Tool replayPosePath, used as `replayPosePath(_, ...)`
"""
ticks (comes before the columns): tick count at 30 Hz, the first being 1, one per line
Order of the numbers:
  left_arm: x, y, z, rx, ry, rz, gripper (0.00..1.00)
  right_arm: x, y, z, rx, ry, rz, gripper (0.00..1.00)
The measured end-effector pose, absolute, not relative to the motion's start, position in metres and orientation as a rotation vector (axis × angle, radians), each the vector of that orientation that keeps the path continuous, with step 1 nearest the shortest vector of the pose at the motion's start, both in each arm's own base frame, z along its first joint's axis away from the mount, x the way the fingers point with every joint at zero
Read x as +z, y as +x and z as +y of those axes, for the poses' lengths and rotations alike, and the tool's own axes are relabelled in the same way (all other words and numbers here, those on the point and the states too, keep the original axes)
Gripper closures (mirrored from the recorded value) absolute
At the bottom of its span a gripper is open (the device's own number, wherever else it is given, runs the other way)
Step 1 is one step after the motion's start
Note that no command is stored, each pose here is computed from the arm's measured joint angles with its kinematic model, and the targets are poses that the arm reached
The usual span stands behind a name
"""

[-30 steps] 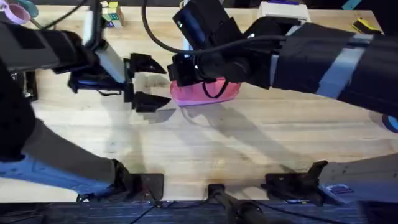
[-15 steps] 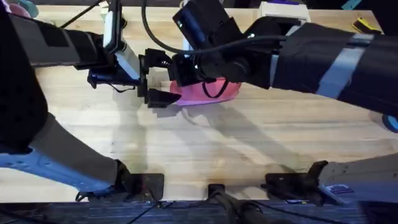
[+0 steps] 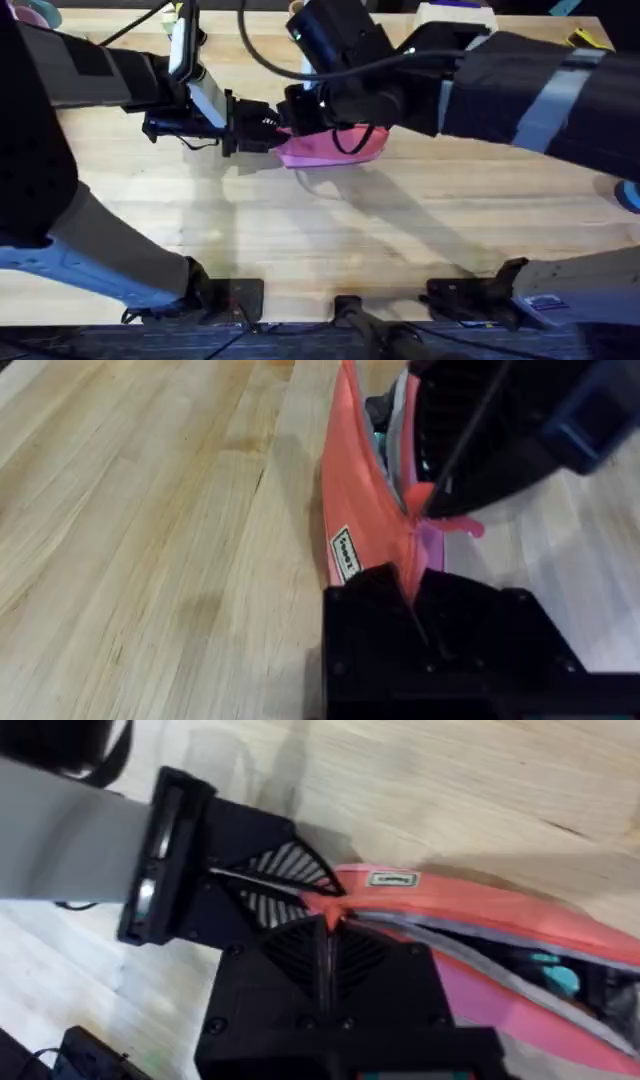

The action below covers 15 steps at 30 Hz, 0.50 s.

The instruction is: Unzip the bag, pick up the pens from the table one at a time and place them inside, then zip the bag closed.

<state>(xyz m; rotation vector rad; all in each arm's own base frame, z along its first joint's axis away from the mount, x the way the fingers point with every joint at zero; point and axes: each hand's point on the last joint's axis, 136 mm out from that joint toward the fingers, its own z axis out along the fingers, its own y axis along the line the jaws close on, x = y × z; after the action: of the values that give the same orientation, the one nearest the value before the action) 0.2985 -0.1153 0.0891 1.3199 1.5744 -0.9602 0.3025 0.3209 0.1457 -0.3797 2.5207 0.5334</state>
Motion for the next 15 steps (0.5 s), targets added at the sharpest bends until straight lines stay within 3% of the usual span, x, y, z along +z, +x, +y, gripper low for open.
replayPosePath(15, 0.089, 0.299, -0.116, -0.955, 1.325, 1.57, 0.958, 0.136, 0.331, 0.259, 0.433, -0.292, 2.603, 0.969)
